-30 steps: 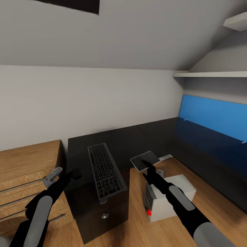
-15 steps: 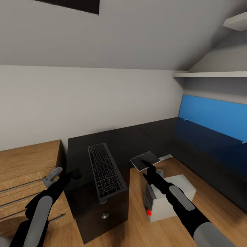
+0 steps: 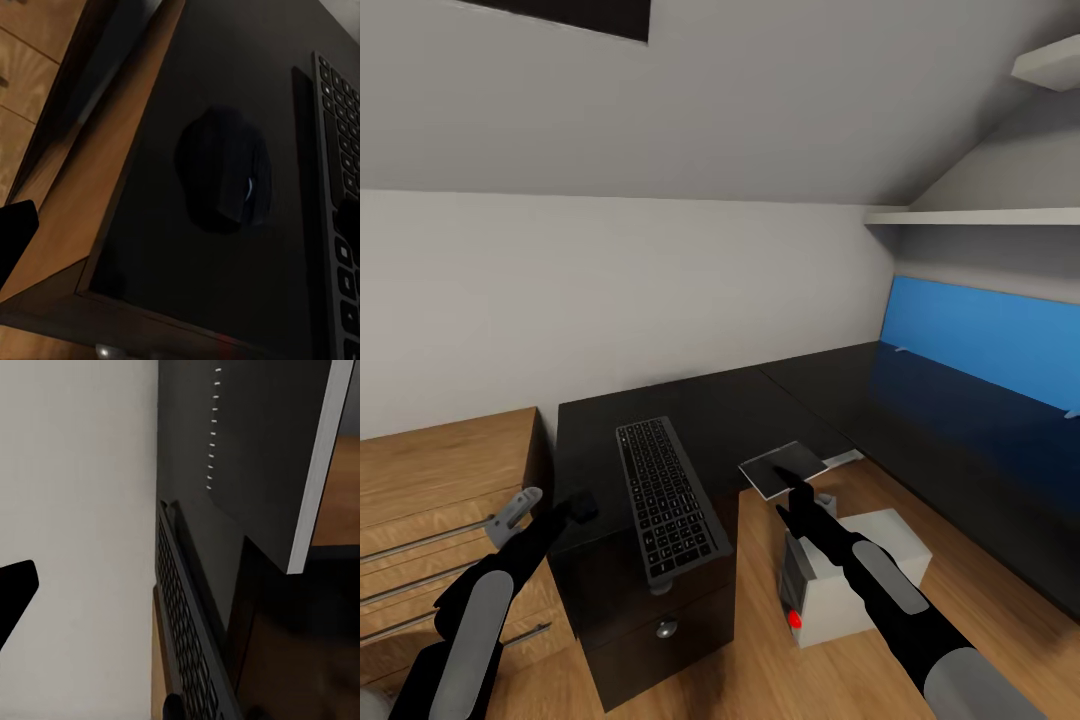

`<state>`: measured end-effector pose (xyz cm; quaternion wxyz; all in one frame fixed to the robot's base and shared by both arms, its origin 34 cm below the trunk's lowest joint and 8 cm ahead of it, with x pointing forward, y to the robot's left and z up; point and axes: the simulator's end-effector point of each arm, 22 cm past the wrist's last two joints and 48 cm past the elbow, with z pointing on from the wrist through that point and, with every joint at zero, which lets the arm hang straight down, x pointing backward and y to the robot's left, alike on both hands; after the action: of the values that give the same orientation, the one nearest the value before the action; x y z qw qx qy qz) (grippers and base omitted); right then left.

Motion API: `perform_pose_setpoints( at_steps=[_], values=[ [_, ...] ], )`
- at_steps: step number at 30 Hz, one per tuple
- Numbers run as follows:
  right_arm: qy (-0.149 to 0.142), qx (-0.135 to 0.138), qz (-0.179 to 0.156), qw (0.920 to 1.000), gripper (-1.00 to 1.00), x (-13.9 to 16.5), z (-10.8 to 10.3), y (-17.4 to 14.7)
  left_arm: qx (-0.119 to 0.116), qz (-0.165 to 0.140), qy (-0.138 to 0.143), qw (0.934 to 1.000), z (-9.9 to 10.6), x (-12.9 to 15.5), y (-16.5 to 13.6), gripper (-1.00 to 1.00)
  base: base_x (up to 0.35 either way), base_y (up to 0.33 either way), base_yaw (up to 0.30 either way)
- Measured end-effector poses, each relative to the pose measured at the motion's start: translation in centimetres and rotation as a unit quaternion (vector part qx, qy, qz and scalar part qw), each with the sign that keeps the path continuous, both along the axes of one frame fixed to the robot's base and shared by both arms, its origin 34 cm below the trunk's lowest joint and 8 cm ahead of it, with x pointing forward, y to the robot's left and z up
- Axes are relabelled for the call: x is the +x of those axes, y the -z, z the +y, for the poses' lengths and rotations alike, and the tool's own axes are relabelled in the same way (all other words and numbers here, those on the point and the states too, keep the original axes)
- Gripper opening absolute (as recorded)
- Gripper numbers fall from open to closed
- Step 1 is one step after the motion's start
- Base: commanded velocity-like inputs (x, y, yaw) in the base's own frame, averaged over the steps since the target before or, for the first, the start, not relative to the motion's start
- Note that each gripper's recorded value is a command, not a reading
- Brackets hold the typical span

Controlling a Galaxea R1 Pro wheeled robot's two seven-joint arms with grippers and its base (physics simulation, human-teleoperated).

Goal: In the bedroom, organize the workspace by keeping the computer under the desk, ensuring the monitor is on the desk, placing the keyboard on the desk next to the monitor, placing the mouse on the desk next to the keyboard, moving the folder from the swivel chair onto the desk next to the mouse, stacking the notebook on top of the folder with the pen on top of the notebook, and positioning the swivel chair next to the desk.

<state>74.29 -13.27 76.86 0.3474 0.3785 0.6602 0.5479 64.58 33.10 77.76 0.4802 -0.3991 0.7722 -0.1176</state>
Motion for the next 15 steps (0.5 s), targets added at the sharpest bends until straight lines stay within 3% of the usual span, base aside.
perform_pose_setpoints(
  at_steps=[15],
  values=[
    [0.003, 0.002, 0.001, 1.0, 1.0, 0.06, -0.12, 0.0, 0.0, 0.0, 0.0, 1.0, -0.02, 0.0, 0.0, 1.0, 0.0, 0.0, 0.0]
  ],
)
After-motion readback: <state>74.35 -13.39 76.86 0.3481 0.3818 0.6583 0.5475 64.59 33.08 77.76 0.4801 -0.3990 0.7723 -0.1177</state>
